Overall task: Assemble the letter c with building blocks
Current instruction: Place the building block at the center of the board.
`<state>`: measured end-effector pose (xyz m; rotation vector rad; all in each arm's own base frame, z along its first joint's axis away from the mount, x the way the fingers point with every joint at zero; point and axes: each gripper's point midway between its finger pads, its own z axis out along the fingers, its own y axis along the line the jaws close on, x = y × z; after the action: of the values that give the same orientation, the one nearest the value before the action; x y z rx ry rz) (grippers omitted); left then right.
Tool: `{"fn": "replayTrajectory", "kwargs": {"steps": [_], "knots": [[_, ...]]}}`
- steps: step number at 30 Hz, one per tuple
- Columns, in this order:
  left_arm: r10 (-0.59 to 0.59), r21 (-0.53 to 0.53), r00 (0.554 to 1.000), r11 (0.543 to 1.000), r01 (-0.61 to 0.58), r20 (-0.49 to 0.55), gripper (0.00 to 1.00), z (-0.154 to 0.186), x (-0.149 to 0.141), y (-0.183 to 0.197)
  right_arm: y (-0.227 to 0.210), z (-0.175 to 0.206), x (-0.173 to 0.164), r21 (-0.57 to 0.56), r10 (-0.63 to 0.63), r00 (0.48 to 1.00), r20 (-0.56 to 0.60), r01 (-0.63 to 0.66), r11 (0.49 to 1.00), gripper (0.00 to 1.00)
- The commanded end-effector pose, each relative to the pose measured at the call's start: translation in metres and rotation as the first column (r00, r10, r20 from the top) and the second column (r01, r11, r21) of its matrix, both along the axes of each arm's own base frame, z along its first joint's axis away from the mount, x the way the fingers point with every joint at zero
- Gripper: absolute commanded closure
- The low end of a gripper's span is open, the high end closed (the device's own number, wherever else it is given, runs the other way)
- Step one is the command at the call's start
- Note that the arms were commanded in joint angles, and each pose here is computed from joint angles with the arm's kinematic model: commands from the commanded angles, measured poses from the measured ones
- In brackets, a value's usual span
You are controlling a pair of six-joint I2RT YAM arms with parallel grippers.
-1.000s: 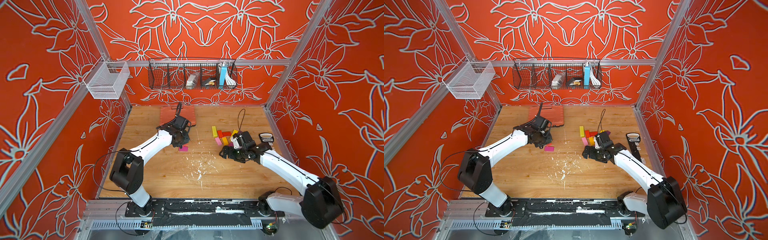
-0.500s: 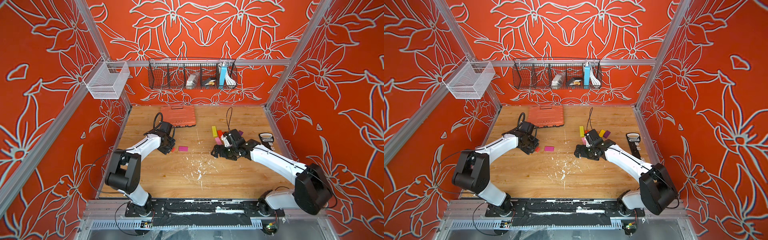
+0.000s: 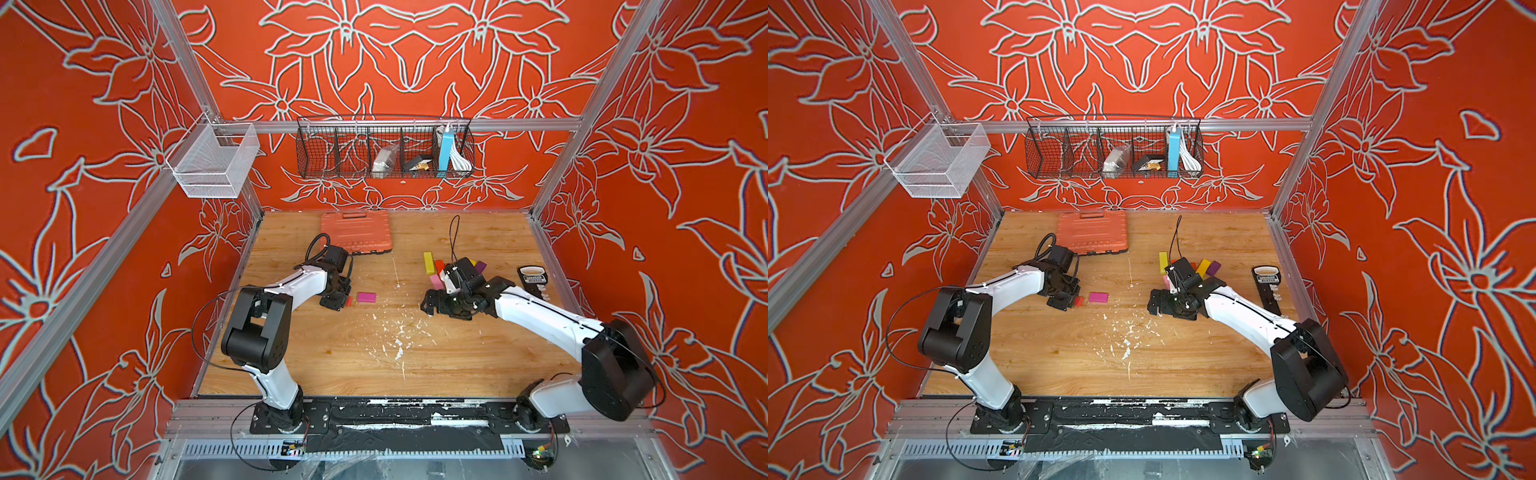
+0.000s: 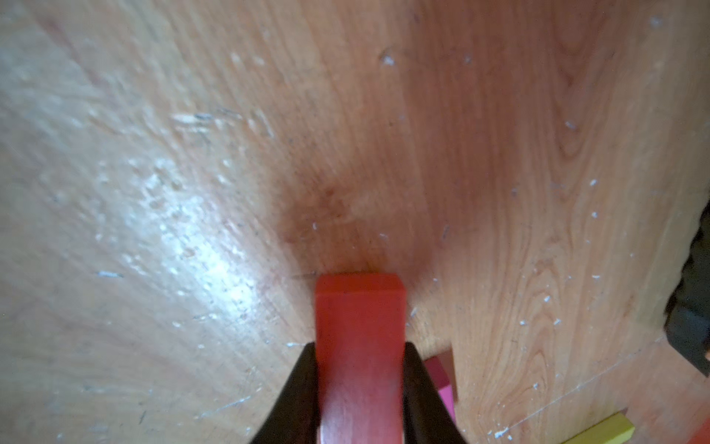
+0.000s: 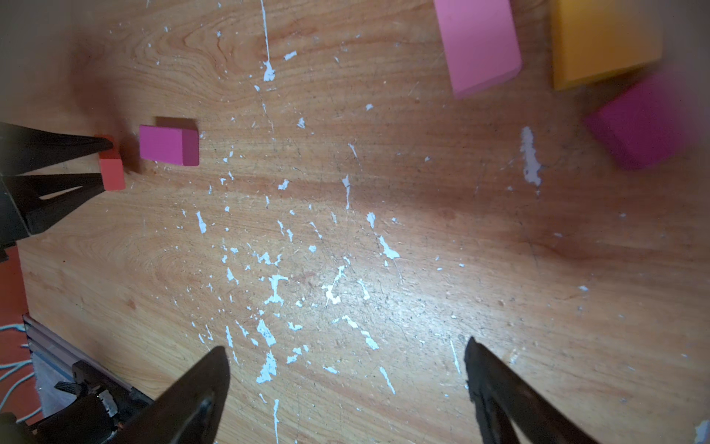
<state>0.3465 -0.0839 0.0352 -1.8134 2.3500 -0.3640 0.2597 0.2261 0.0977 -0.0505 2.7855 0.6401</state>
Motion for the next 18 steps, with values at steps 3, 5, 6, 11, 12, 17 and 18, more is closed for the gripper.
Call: {"fn": "replayTrajectory", "kwargs": {"steps": [3,5,6,11,12,17,18], "knots": [[0.064,-0.001,0.998,0.998,-0.064,-0.027,0.76,-0.008,0.002,0.003,0.001,0.006,0.005,-0.019,-0.005,1.0,0.018,0.005,1.0,0.02],[0.066,-0.005,0.997,0.998,-0.066,-0.033,0.76,-0.01,0.003,0.002,0.001,0.004,0.005,-0.023,-0.003,1.0,0.016,0.003,1.0,0.02],[0.068,-0.004,0.997,0.998,-0.068,-0.04,0.76,-0.011,0.002,0.002,0.001,0.004,0.005,-0.025,-0.002,1.0,0.014,0.003,1.0,0.02],[0.086,-0.005,0.995,0.996,-0.086,-0.052,0.72,-0.015,0.0,0.002,0.003,0.002,0.006,-0.021,-0.002,1.0,0.011,0.002,1.0,0.02],[0.085,-0.006,0.995,0.996,-0.085,-0.053,0.69,-0.016,0.001,0.002,0.003,0.002,0.006,-0.022,-0.002,1.0,0.01,0.002,1.0,0.02],[0.078,-0.024,0.995,0.997,-0.079,-0.055,0.51,-0.017,0.006,-0.004,0.004,0.003,0.005,-0.022,-0.001,1.0,0.011,0.001,1.0,0.02],[0.077,-0.026,0.996,0.997,-0.079,-0.054,0.48,-0.017,0.006,-0.004,0.004,0.003,0.005,-0.023,-0.002,1.0,0.011,0.002,1.0,0.02]]}}
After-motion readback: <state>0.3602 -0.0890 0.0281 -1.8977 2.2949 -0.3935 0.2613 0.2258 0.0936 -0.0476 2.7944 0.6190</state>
